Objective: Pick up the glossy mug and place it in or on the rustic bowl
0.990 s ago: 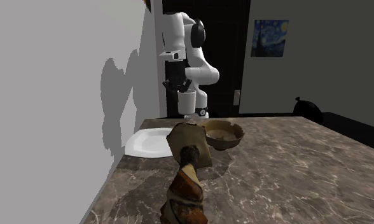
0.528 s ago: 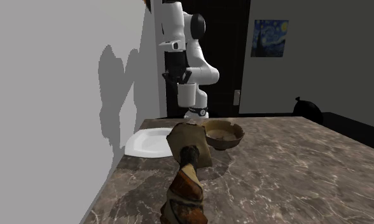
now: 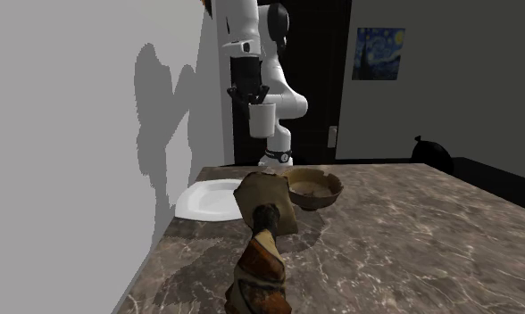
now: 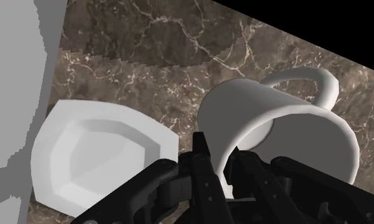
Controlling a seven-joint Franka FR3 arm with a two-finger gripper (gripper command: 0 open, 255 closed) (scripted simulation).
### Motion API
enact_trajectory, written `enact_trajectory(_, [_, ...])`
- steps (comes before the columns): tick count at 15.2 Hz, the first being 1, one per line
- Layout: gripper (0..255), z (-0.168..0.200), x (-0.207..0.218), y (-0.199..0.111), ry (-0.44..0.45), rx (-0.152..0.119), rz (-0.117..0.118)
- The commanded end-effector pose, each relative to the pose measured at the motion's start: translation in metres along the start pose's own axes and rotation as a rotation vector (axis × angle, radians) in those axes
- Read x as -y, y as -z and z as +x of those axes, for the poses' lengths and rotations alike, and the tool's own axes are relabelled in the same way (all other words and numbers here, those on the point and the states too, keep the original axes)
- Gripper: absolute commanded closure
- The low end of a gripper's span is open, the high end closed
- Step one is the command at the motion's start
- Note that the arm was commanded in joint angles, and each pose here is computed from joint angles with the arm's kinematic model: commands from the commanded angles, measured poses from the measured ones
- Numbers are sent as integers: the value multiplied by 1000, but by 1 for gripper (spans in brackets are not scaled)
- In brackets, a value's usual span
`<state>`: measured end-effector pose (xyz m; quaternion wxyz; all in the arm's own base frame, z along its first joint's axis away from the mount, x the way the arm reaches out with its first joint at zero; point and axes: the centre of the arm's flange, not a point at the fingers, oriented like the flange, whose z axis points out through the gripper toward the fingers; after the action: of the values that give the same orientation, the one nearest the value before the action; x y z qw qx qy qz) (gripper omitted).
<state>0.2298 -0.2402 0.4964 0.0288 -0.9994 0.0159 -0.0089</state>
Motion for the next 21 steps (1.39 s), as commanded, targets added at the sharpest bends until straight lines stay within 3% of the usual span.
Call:
enact_trajectory(1, [255,1,1,11,0,0,0])
enact_trajectory(4, [255,1,2,24,0,0,0])
enact_trajectory(19, [255,196,29,43,0,0,0])
enact_trajectory(21, [255,206,30,39,0,0,0])
